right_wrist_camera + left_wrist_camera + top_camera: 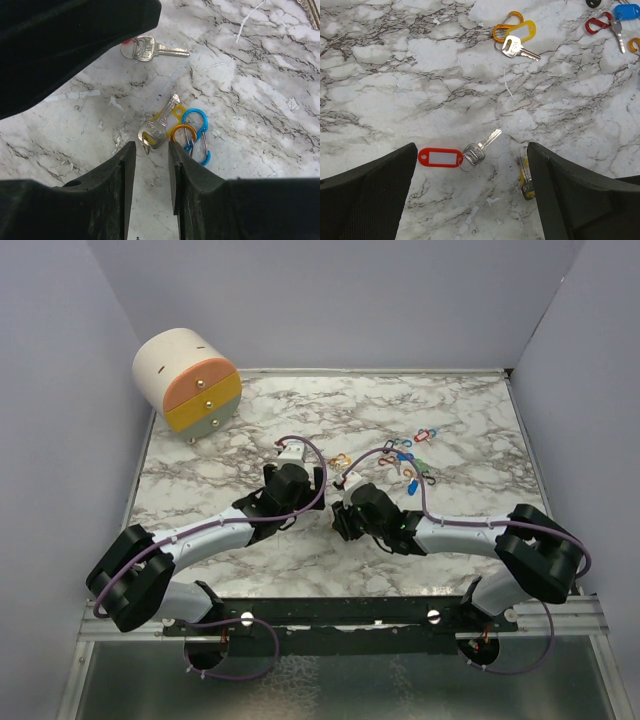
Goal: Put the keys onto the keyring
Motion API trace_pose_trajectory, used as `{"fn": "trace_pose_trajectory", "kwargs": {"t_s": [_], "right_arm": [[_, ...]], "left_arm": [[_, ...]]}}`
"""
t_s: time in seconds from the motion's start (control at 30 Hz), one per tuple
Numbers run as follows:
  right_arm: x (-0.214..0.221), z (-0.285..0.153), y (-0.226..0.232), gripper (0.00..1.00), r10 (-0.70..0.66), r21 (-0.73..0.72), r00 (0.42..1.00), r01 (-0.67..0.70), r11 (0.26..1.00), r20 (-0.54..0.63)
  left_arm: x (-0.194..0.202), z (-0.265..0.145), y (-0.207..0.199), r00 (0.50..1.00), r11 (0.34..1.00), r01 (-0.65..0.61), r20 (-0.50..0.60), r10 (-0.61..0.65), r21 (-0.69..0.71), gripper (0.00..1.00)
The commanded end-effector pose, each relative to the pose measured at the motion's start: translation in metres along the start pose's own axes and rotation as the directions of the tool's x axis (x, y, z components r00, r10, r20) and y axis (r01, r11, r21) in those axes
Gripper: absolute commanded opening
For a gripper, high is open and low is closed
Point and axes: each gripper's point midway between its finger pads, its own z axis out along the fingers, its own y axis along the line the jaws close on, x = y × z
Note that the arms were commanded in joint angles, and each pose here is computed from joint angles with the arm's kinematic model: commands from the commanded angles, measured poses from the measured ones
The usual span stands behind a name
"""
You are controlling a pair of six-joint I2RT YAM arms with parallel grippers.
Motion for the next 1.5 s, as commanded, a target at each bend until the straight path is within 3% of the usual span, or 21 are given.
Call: {"fn": "trace_pose_trajectory", "kwargs": {"t_s": [0.0,0.67,1.1,1.23,1.47], "right_arm": [[0.006,0.004,0.007,0.32,-0.015,-0.030,1.000,0.015,0.999,-0.007],[0.014,0.017,0.012,0.28,-0.034,-0.042,0.999,0.032,0.999,-0.038],[0.009,0.016,0.012,0.14,-0.039,-0.039,0.999,0.038,0.999,-0.013],[0.003,0.015,0.012,0.01,-0.042,-0.032,0.999,0.042,0.999,0.002],[-0.027,-0.007,0.006,0.01,-0.035,0.004,0.994,0.035,0.999,0.105]], "left_arm": [[-0.005,-0.003,0.008,1.000,1.000,0.006,0.020,-0.006,-0.024,0.93],[-0.007,0.000,0.017,1.000,0.999,0.013,0.016,-0.013,-0.032,0.93],[-0.003,0.002,0.021,1.000,0.999,0.017,0.006,-0.017,-0.035,0.93],[-0.001,0.003,0.023,1.000,0.999,0.016,-0.001,-0.016,-0.040,0.93],[0.002,0.005,0.026,1.000,0.999,0.010,-0.008,-0.011,-0.051,0.92]]}}
